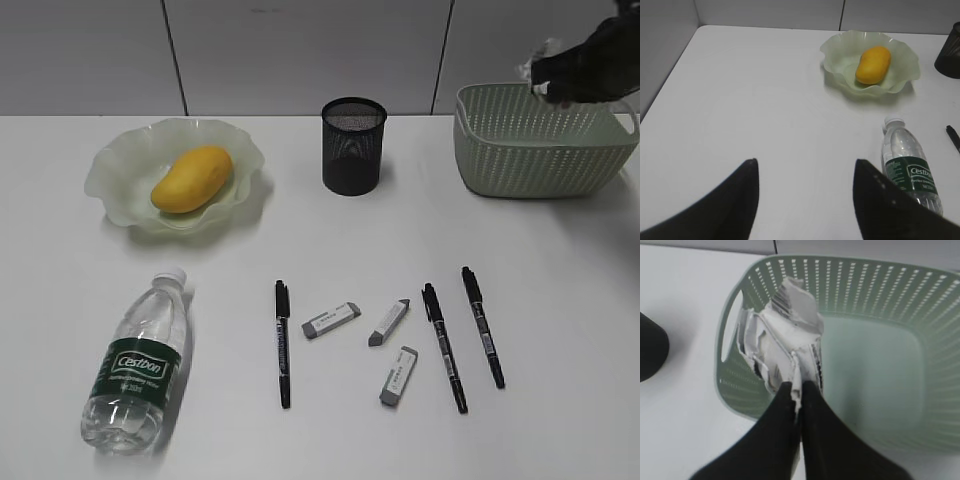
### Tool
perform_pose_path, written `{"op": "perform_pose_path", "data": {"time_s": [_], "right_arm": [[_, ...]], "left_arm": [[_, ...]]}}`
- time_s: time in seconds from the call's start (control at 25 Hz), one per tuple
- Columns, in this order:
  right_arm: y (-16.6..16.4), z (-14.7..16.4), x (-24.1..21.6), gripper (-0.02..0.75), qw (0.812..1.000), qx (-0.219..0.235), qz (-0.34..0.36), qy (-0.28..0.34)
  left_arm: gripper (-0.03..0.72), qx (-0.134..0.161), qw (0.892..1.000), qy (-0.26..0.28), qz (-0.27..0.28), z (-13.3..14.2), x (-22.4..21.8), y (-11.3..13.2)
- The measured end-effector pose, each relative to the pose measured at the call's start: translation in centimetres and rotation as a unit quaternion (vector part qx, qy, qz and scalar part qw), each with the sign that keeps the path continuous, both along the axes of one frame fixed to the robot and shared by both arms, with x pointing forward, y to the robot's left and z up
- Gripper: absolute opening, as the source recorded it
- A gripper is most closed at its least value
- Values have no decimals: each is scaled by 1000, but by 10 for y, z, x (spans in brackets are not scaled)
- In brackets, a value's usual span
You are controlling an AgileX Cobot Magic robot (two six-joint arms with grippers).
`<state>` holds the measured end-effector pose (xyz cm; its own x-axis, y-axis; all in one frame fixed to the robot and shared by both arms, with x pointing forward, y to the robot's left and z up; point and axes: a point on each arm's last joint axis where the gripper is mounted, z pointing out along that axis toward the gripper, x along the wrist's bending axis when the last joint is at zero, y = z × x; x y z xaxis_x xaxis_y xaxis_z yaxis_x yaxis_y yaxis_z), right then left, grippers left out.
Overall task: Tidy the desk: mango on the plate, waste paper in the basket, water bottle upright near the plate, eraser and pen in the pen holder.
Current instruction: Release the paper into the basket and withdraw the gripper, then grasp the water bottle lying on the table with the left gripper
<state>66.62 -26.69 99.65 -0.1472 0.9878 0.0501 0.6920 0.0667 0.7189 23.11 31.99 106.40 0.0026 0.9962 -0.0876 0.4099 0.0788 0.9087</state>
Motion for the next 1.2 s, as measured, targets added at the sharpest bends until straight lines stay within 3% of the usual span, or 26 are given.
{"op": "perform_pose_path", "data": {"time_s": [0.08, 0.24, 0.32, 0.52, 0.68, 0.96, 1.2], "right_arm": [[3, -13, 17, 147, 1000, 4, 8, 27], [5, -16, 29, 531, 998, 3, 19, 60], [4, -5, 26, 596, 998, 4, 11, 62], [-1, 47, -13, 540, 997, -18, 20, 71], [-8, 77, -87, 517, 996, -40, 12, 73], [-23, 77, -238, 514, 993, -76, -11, 84], [-34, 69, -331, 510, 991, -93, -42, 90]], "left_arm": [[445, 0, 1000, 0, 0, 0, 0, 0], [445, 0, 1000, 0, 0, 0, 0, 0], [445, 0, 1000, 0, 0, 0, 0, 0], [445, 0, 1000, 0, 0, 0, 0, 0], [445, 0, 1000, 0, 0, 0, 0, 0], [445, 0, 1000, 0, 0, 0, 0, 0], [445, -1, 1000, 0, -1, 0, 0, 0]]}}
